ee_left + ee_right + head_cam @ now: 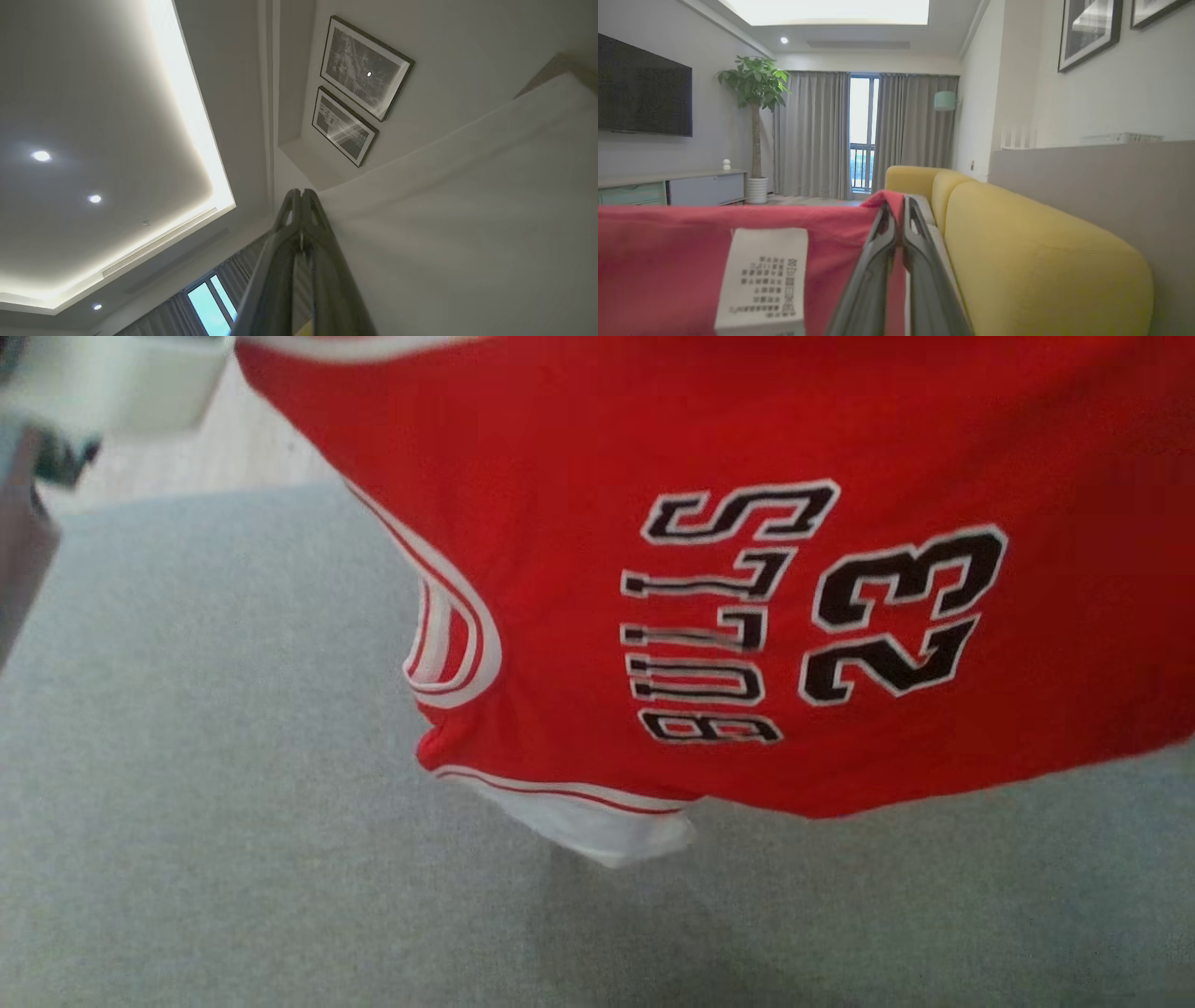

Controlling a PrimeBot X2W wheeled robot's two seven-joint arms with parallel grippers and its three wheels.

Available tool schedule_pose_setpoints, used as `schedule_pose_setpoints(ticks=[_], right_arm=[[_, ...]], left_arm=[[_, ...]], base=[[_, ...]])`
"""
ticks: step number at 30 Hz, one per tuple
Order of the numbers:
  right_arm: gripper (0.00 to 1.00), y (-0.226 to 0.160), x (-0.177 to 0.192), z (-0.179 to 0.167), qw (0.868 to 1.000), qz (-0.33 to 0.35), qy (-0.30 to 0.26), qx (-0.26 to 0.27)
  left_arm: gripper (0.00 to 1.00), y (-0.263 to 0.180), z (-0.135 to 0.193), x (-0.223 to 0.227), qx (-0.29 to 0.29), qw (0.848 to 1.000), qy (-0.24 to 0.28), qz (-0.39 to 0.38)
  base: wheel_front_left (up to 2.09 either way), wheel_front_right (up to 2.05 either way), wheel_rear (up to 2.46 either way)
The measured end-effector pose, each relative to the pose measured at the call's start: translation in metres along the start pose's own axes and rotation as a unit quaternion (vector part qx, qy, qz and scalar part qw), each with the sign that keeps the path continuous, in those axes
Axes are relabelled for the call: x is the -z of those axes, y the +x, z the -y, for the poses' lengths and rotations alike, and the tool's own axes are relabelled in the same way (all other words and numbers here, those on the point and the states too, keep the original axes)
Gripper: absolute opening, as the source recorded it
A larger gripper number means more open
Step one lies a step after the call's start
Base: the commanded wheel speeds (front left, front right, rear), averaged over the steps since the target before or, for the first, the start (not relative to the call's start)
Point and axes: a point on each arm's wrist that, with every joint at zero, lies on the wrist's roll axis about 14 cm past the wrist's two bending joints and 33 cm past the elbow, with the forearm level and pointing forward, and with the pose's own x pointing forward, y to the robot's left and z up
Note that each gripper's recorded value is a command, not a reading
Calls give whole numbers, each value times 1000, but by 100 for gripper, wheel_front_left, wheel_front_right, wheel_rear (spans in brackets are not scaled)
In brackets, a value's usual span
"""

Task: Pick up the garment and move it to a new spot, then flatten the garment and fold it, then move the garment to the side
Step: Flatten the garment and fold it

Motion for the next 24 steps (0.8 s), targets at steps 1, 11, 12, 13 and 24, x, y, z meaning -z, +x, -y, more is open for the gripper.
schedule_pose_setpoints(ticks=[1, 11, 12, 13, 24], right_arm=[[0, 10, 7, -2, 1000, -10, 8, -3], [0, 104, 65, -5, 999, -17, 28, 2], [0, 113, 66, -3, 1000, -7, 25, 4], [0, 120, 66, 0, 1000, 3, 19, 8], [0, 147, 173, 4, 998, -55, 7, 13]], left_arm=[[0, 6, 4, 14, 10, 1000, 1, -13], [0, 53, -3, 140, -16, 994, -21, -105], [0, 60, -6, 142, -22, 995, -21, -97], [0, 68, -7, 142, -25, 996, -20, -86], [0, 40, 31, 203, -6, 993, -68, -92]], base=[[0, 0, 0], [0, 0, 0], [0, 0, 0], [0, 0, 0], [0, 0, 0]])
